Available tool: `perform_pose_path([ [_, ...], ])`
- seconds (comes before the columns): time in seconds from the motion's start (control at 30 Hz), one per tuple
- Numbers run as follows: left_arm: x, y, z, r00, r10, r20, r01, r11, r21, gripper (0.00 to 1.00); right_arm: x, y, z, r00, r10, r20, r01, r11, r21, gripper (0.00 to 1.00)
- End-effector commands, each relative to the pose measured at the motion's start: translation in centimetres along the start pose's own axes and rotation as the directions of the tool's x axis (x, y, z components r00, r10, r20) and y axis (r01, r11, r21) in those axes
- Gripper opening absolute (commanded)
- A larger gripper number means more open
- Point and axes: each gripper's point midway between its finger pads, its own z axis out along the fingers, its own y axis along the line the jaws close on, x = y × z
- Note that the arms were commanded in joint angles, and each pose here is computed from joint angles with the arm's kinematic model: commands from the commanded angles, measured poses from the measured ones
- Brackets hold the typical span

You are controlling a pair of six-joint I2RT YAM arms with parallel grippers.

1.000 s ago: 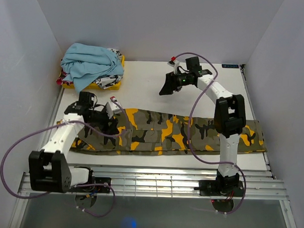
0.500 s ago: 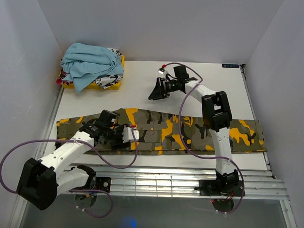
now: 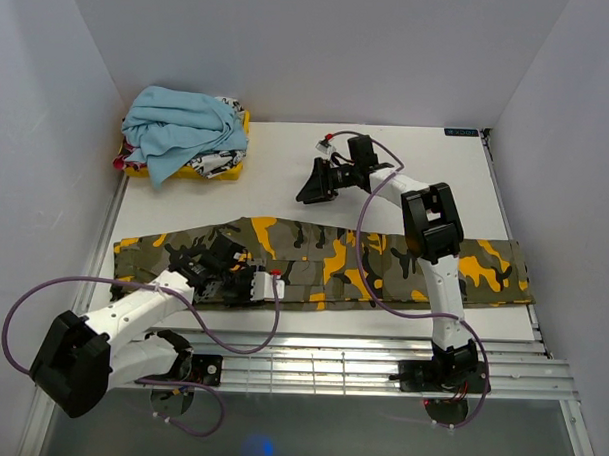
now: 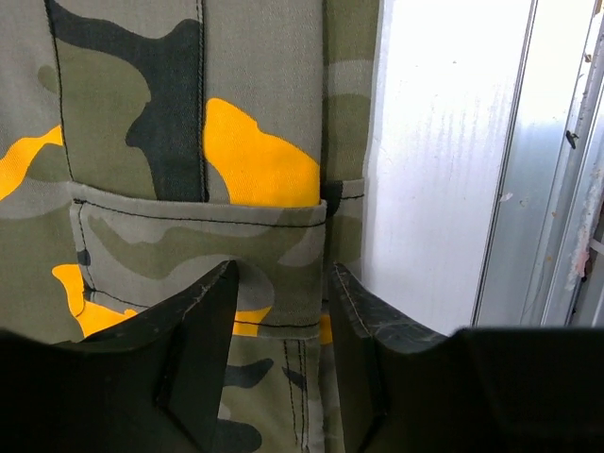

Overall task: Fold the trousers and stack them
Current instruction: Fold the trousers

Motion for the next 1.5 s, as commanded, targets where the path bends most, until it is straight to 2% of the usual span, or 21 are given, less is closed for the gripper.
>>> perform_pose_path([
  [0.0,-0.4,-0.1,0.0,1.000,0.025,0.013,-0.025,1.000,-0.013,0.53,-0.7,1.5,0.3,0.999,-0.034,0.018,0.035,0.997,-0.064,0.79],
  [0.07,-0.1,-0.3,0.2,1.000,0.022,0.004,-0.022,1.000,-0.005,0.52,-0.5,1.4,0.3,1.000,-0.025,0.016,0.026,0.997,-0.067,0.79],
  [0.27,0.2,-0.5,0.9,1.000,0.009,-0.014,-0.009,1.000,0.003,0.34,0.2,1.5,0.1,1.000,-0.023,0.016,0.024,0.997,-0.072,0.78],
  [0.3,0.1,-0.4,0.9,1.000,0.008,-0.011,-0.008,1.000,0.001,0.29,0.3,1.6,0.1,1.000,-0.023,0.014,0.024,0.997,-0.076,0.78],
  [0.33,-0.1,-0.4,0.8,1.000,-0.002,-0.008,0.002,1.000,-0.001,0.18,0.3,1.6,0.1,1.000,-0.022,0.014,0.023,0.997,-0.076,0.78],
  [0.43,-1.0,-0.2,0.1,1.000,0.007,0.018,-0.006,1.000,-0.005,0.00,0.3,1.8,0.1,0.999,-0.030,0.017,0.032,0.996,-0.079,0.78],
  [0.73,-4.9,-1.3,-4.4,0.991,0.018,0.135,-0.023,0.999,0.036,0.00,0.0,2.4,0.1,0.999,-0.041,0.015,0.042,0.995,-0.091,0.79],
  [0.9,-2.7,-4.3,-3.0,0.996,0.009,0.093,-0.024,0.987,0.162,0.00,0.5,2.6,0.3,0.999,-0.033,-0.002,0.033,0.993,-0.114,0.80],
  [1.07,0.7,-7.0,-0.2,0.999,-0.031,-0.028,0.038,0.946,0.321,0.00,0.9,2.8,0.6,1.000,-0.021,-0.018,0.018,0.991,-0.132,0.80],
  [1.2,2.9,-7.8,1.5,0.995,-0.040,-0.095,0.070,0.935,0.347,0.00,1.0,3.4,1.0,0.999,-0.021,-0.039,0.015,0.987,-0.158,0.79],
  [1.33,4.3,-8.2,2.1,0.994,0.003,-0.114,0.036,0.940,0.340,0.00,1.7,4.4,2.3,0.997,-0.022,-0.071,0.007,0.981,-0.195,0.79],
  [1.47,4.6,-8.1,2.3,0.992,0.009,-0.126,0.035,0.939,0.343,0.00,3.7,6.0,3.5,0.991,0.021,-0.132,-0.058,0.957,-0.284,0.76],
])
